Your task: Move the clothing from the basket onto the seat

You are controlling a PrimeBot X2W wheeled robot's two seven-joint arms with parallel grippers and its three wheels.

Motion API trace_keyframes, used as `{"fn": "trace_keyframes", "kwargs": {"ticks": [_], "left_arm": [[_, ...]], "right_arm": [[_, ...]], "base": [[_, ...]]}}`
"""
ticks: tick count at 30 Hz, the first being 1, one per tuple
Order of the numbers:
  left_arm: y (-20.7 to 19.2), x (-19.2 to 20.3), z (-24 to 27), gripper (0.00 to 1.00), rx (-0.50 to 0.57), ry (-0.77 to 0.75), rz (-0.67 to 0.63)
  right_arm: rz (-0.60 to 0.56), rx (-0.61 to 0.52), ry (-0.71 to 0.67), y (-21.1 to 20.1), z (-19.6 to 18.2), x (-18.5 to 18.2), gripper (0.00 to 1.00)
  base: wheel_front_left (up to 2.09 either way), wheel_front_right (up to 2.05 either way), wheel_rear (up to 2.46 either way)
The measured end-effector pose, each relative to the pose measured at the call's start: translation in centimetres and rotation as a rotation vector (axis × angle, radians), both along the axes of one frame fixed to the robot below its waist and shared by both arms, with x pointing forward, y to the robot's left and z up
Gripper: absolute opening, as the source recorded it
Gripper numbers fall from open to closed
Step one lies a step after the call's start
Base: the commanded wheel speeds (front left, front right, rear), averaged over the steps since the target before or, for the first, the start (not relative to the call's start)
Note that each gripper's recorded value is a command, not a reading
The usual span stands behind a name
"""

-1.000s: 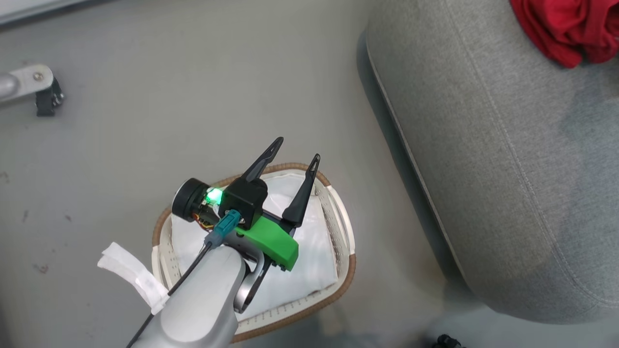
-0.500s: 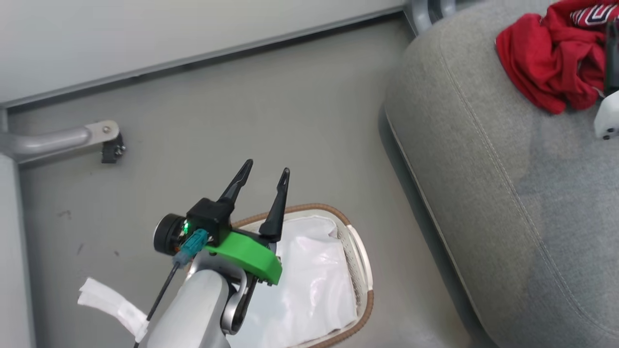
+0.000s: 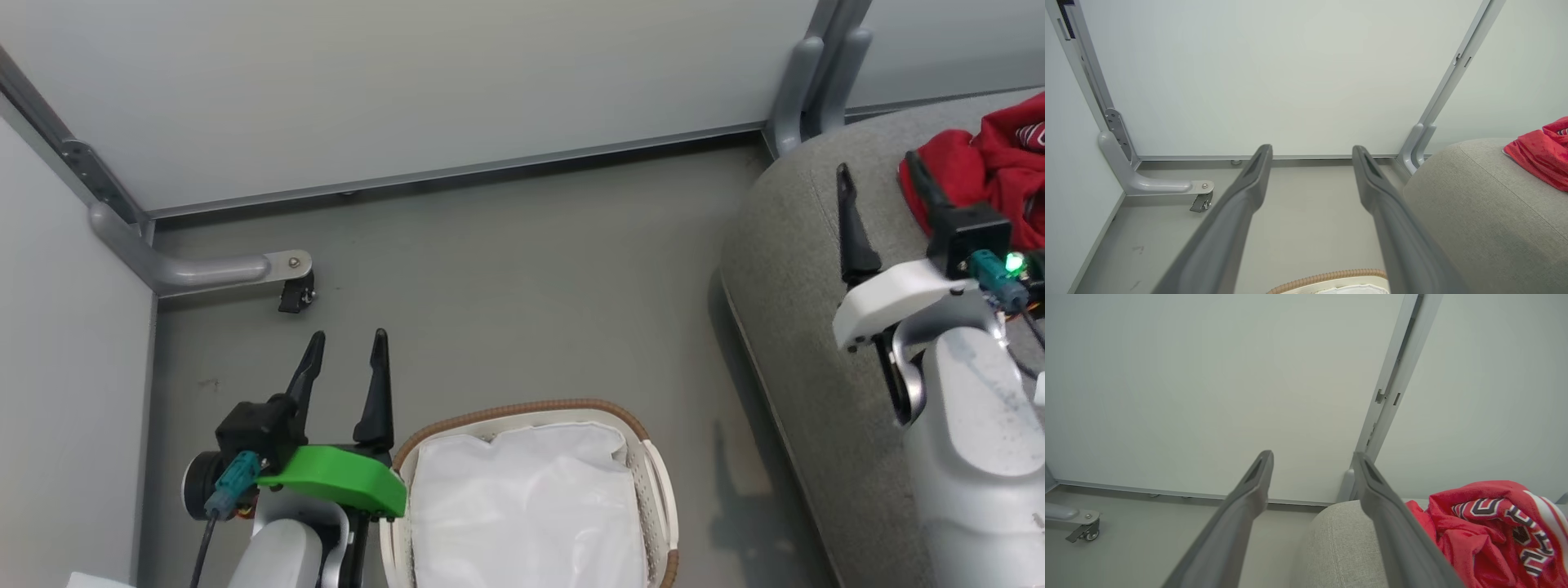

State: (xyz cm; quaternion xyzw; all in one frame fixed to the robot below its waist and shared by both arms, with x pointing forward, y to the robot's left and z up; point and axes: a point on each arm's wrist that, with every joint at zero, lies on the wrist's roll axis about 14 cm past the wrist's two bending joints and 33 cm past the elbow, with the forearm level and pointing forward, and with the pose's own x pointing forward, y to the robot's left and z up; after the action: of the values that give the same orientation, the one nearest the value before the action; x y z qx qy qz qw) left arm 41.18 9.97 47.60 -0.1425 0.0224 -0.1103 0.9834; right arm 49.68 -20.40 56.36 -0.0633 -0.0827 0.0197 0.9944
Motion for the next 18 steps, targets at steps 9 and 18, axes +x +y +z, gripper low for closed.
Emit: {"fn": "trace_keyframes", "kwargs": {"ticks": [9,18], "left_arm": [[5.3,-3.2,0.0,1.00,-0.005,0.007,0.171],[7.1,-6.3,-1.1,1.00,-0.018,0.043,0.237]], "right_arm": [[0.069,0.074,0.038,3.9,-2.4,-4.0,1.00],[0.133,0.180,0.090,6.0,-4.7,-7.9,1.00]], "base": [[0.00,0.00,0.00],[0.00,0.00,0.00]]}}
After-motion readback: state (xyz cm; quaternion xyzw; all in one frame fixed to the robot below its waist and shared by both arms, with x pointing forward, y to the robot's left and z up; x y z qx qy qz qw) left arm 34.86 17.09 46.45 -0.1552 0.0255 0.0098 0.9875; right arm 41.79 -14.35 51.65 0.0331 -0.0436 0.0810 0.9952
